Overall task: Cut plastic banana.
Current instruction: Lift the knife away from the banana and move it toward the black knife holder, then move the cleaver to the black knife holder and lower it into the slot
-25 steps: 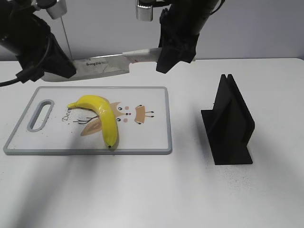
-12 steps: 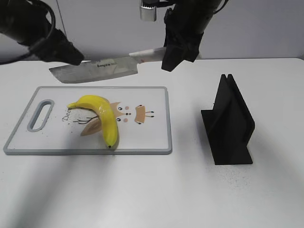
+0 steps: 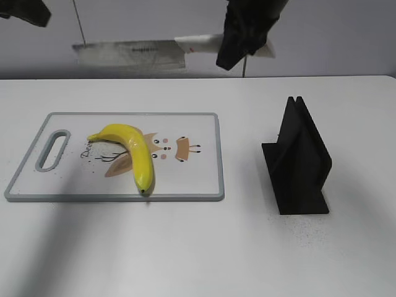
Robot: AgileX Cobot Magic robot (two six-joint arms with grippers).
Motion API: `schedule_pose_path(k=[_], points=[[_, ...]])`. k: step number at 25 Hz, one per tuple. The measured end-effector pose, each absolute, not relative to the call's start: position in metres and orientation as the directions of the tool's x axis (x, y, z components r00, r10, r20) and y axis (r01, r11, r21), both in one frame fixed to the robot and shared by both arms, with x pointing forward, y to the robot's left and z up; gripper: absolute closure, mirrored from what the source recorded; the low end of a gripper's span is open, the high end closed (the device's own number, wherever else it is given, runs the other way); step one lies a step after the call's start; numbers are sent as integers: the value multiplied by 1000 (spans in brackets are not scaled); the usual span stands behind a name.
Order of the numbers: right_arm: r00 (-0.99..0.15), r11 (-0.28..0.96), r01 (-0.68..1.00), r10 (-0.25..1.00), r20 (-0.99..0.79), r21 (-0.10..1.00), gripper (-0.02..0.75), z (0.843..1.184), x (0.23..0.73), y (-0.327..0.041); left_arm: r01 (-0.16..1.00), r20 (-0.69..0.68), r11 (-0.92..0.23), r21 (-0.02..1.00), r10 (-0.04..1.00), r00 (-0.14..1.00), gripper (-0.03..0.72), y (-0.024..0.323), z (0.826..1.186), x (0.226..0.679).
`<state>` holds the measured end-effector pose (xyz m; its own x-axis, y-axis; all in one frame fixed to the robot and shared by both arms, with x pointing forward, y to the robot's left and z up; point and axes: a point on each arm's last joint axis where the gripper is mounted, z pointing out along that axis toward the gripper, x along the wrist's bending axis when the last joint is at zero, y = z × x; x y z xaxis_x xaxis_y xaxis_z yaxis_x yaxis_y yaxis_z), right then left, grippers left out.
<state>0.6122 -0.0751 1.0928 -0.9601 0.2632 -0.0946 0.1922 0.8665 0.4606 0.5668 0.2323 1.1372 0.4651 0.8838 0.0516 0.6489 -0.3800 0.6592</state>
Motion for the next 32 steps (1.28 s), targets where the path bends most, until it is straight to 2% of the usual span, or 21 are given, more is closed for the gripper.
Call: schedule_pose_path(k=[4,7,12,16,20,27,32], points=[[-912,804,320,404,-66,501,577,1118,602,-82,732,97,-348,586,927,363,59,247,1157,549],[-860,739,413,509,-38,532,577,1138,592,-88,816,109,-324,478,944,310,69,256,1156,535],[-752,616,557,659,23,557,577,1159,579,-99,850,62,-258,458,964,259,109,261,1156,518],[-666,527,664,740,99,531,577,1158,567,-105,837,26,-238,493,966,259,114,262,1164,490],[-615,488,728,776,142,482,577,1149,554,-113,833,27,-234,501,966,256,114,267,1160,456],[-566,464,790,804,183,402,578,1131,533,-123,826,29,-233,514,967,255,114,276,1139,390],[-527,440,826,825,205,353,578,1120,514,-132,822,21,-216,526,970,241,114,283,1111,343]])
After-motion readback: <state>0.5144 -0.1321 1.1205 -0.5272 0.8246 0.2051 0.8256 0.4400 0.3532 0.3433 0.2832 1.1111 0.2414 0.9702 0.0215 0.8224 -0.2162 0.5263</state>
